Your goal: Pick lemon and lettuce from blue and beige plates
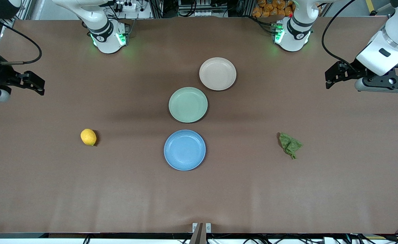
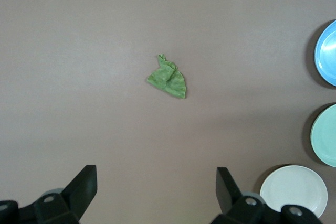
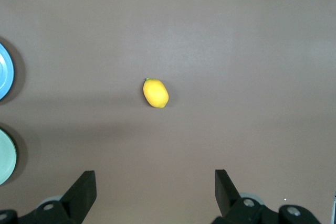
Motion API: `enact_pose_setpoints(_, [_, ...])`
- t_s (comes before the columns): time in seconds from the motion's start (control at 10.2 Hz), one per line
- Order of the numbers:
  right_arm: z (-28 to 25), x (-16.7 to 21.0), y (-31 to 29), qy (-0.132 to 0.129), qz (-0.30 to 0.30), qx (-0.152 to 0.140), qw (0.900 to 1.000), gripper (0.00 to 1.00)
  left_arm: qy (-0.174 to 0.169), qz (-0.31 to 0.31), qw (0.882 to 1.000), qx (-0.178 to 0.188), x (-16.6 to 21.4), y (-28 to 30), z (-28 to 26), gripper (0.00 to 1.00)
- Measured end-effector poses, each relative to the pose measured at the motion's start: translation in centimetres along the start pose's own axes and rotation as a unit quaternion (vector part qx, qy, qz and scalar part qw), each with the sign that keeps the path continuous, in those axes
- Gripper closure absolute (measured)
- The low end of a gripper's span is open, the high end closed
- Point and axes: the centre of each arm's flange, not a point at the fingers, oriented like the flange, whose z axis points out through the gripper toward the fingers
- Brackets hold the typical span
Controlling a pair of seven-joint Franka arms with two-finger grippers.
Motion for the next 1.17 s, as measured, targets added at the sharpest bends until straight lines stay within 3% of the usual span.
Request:
enact_pose_setpoints(0.29, [-0.2,0.5,2.1,0.02,0.024,0.02,0.999,0.0,-0.001,-0.012,1.0,0.0,0.0,0.0,0.1,0.0])
enact_pose_setpoints(0.59, [-0.1,0.6,1.9,0.02,0.058,0.026,0.998,0.0,-0.003,-0.018,1.0,0.0,0.2,-0.1,0.3,0.0])
enact_pose_setpoints(0.98, [-0.1,0.8,0.9,0.022,0.057,0.027,0.998,0.0,-0.002,-0.02,1.0,0.004,0.2,-0.4,0.2,0.0])
enact_pose_setpoints(1.17, [-0.1,0.9,1.0,0.026,0.047,0.041,0.998,0.0,0.001,-0.021,1.0,0.004,0.2,-0.4,-0.1,0.0])
